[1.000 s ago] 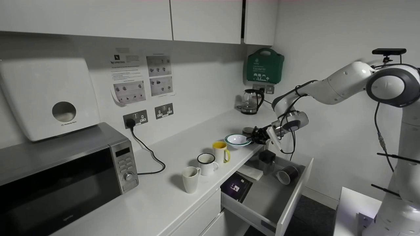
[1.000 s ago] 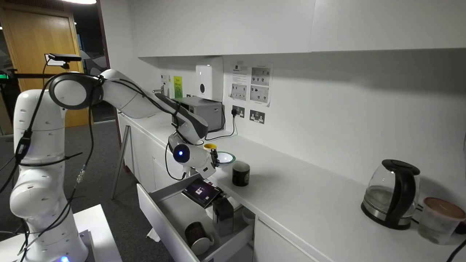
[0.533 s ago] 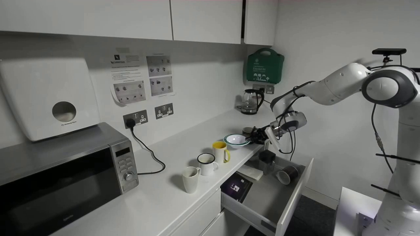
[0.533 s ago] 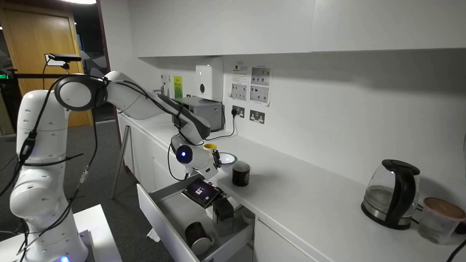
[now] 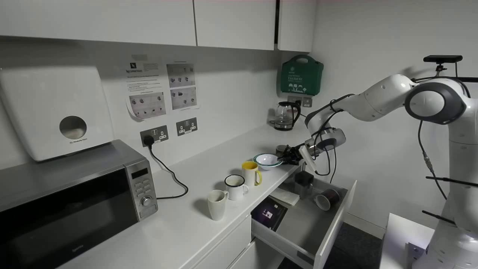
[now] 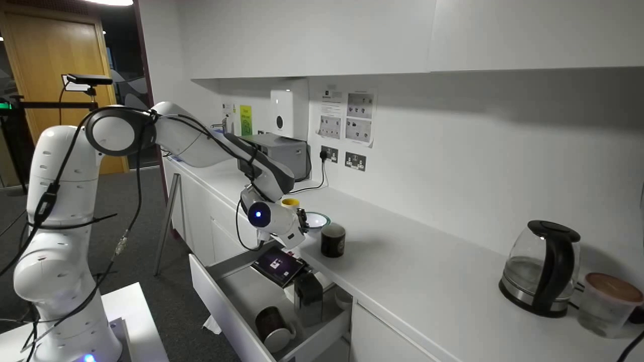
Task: Take the green and white bowl out of the open drawer and place it on the countertop
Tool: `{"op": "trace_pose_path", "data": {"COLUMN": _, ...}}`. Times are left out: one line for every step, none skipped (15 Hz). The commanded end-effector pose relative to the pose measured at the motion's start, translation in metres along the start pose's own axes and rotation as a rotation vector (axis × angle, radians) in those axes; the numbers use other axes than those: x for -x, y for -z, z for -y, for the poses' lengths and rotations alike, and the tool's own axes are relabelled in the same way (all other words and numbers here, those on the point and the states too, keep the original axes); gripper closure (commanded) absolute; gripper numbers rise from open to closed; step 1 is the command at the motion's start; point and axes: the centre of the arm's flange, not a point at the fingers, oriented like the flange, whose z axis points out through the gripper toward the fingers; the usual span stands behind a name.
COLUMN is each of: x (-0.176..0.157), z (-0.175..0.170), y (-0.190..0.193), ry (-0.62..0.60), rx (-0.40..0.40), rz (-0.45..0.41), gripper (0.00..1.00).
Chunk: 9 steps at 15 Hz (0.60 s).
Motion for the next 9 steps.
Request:
{"op": "trace_pose_path", "data": {"x": -0.010, "z": 0.007, "y": -0.010, "ry": -0.019, "rx": -0.018, "rz": -0.015, "gripper": 0.96}}
{"op": "trace_pose_path", "data": {"x": -0.011, "z": 0.007, "y": -0.013, "ry": -0.018, "rx": -0.016, "rz": -0.013, "gripper": 0.96}}
{"op": "trace_pose_path", "data": {"x": -0.012, "z": 0.007, "y": -0.014, "ry": -0.017, "rx": -0.015, "rz": -0.013, "gripper": 0.96}}
{"op": "trace_pose_path", "data": {"x": -0.013, "z": 0.006, "y": -0.017, "ry": -0.018, "rx": -0.013, "rz": -0.012, "gripper": 0.96}}
{"op": "trace_pose_path", "data": {"x": -0.013, "z": 0.005, "y": -0.018, "ry": -0.019, "rx": -0.012, "rz": -0.012, "gripper": 0.96}}
{"op": "trace_pose_path", "data": {"x": -0.014, "z": 0.005, "y": -0.020, "ry": -0.019, "rx": -0.011, "rz": -0.011, "gripper": 0.96}}
{"op": "trace_pose_path", "data": {"x": -0.015, "z": 0.005, "y": -0.021, "ry": -0.020, "rx": -0.010, "rz": -0.010, "gripper": 0.96}}
{"op": "trace_pose_path", "data": {"x": -0.015, "z": 0.004, "y": -0.023, "ry": -0.021, "rx": -0.008, "rz": -0.010, "gripper": 0.96}}
{"op": "trace_pose_path", "data": {"x": -0.016, "z": 0.003, "y": -0.025, "ry": -0.021, "rx": -0.006, "rz": -0.009, "gripper": 0.96}}
